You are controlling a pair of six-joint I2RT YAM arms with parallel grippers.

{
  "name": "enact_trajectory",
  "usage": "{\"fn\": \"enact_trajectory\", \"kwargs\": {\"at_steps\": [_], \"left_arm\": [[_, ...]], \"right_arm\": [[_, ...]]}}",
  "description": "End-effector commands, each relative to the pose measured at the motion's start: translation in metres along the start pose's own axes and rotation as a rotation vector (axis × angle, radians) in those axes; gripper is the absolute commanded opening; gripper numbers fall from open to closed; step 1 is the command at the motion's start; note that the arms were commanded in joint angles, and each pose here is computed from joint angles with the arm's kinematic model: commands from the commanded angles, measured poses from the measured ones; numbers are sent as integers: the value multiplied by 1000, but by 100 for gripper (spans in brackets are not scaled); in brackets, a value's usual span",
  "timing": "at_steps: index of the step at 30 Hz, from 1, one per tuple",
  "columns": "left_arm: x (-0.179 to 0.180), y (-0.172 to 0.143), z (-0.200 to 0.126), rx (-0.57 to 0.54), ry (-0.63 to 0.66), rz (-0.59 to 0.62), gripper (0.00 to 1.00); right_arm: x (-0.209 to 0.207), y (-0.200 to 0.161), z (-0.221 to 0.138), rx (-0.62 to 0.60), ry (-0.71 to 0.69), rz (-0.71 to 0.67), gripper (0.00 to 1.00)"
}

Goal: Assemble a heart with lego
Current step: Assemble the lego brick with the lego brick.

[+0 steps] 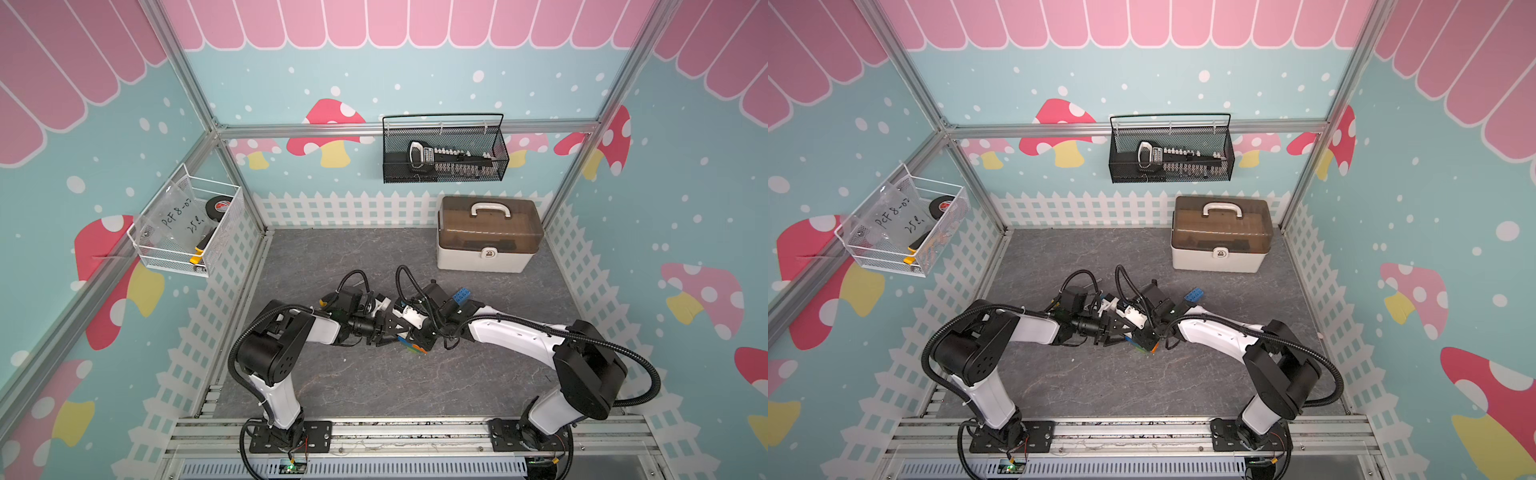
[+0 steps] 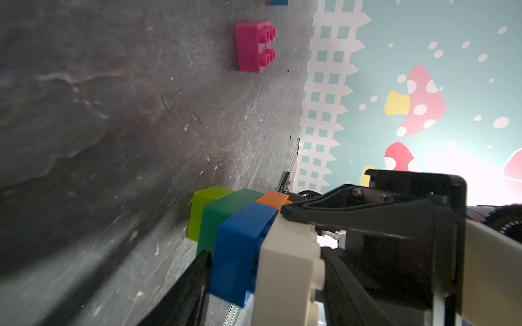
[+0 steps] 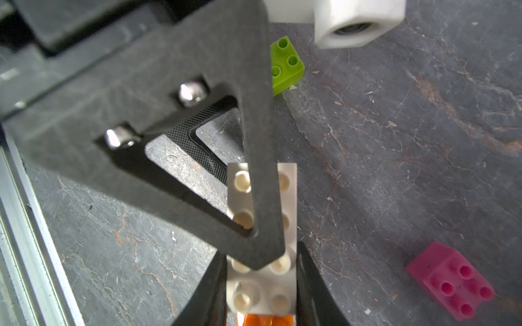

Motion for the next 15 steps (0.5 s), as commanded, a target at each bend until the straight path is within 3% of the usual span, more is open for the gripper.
{"fn": "enact_trajectory", "kwargs": {"at_steps": [1, 7, 15], "left_arm": [[-9, -4, -3, 18, -35, 33, 57], [-7, -4, -3, 11, -42, 31, 49], [-8, -4, -4, -4, -40, 39, 47]], "right_arm": [[4, -17, 7, 66, 32, -8, 32], [2, -18, 9, 70, 34, -3, 32], [1, -18, 8, 66, 38, -6, 33]]}}
Point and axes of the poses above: each gripper's point midway between its finger pads, its own z axis out along the fingers, its own x axis along the line the jaws close on, y = z × x, the point moved 4 cm from there along -z, back along the fingers, and after that the axes turned 15 degrees about -z, right-handed, at the moved point
